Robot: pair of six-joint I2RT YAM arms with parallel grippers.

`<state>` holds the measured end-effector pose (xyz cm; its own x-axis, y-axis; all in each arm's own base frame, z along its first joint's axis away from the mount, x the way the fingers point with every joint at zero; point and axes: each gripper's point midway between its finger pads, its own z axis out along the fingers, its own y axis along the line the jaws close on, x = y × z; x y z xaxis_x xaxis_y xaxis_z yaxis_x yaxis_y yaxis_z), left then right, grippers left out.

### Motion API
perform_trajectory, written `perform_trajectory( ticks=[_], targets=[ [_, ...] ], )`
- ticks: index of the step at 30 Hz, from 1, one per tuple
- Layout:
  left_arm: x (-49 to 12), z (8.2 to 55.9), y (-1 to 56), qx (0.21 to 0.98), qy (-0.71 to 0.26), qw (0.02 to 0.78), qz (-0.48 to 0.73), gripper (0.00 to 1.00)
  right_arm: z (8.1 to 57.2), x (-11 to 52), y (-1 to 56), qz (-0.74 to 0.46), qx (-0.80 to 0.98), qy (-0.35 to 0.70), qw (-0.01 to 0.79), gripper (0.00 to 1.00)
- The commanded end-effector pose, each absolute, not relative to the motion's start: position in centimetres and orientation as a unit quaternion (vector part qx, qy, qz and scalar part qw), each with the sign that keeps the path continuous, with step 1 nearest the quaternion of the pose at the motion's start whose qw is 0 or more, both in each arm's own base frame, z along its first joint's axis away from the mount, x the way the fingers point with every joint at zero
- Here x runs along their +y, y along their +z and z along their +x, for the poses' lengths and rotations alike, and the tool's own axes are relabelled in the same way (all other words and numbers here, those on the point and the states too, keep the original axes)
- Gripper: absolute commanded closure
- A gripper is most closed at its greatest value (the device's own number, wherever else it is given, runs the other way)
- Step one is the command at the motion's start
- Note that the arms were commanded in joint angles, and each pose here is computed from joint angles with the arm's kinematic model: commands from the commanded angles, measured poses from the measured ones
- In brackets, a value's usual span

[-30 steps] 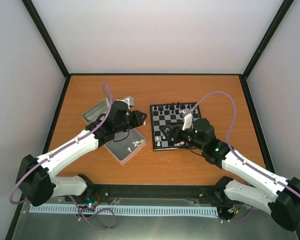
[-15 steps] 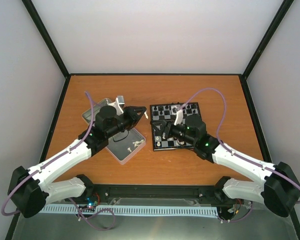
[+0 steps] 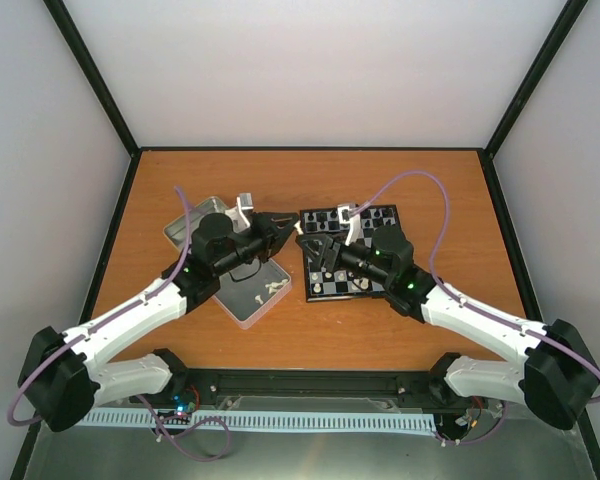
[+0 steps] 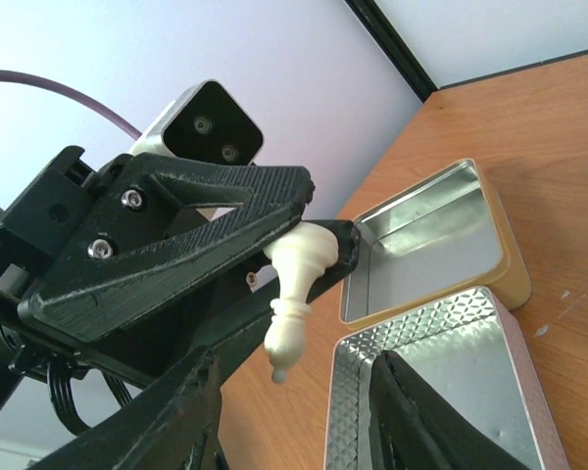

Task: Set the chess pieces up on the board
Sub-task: Place the chess piece on the chessboard.

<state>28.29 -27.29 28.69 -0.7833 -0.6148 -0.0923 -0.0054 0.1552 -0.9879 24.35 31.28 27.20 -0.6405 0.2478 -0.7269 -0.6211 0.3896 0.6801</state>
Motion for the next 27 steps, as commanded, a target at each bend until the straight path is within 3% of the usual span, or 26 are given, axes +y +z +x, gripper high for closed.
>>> perform_trajectory(
  ticks=[1, 9, 17, 19, 23, 27],
  targets=[
    [-28.0, 28.1, 29.7, 0.701, -0.642, 0.229, -0.209, 0.86, 24.5, 31.9, 29.8, -0.134, 0.701, 0.556, 0.425, 0.59],
    [-28.3, 27.9, 29.2, 0.7, -0.648, 0.215, -0.209, 0.86, 25.0, 31.8, 29.7, -0.124, 0.706, 0.55, 0.43, 0.73],
    [-28.3, 27.8, 28.1, 0.705, -0.644, 0.204, -0.216, 0.81, 26.1, 31.7, 29.4, -0.098, 0.722, 0.534, 0.429, 0.95],
    [-28.2, 27.8, 27.7, 0.707, -0.64, 0.207, -0.218, 0.74, 26.2, 31.5, 29.2, -0.09, 0.729, 0.528, 0.426, 0.97],
    [-27.2, 28.1, 26.2, 0.73, -0.603, 0.229, -0.226, 0.43, 26.2, 30.9, 28.6, -0.084, 0.753, 0.504, 0.414, 0.97],
    [-24.3, 28.5, 23.9, 0.766, -0.522, 0.285, -0.244, 0.29, 25.6, 29.2, 26.6, -0.085, 0.799, 0.452, 0.388, 0.97]
  ],
)
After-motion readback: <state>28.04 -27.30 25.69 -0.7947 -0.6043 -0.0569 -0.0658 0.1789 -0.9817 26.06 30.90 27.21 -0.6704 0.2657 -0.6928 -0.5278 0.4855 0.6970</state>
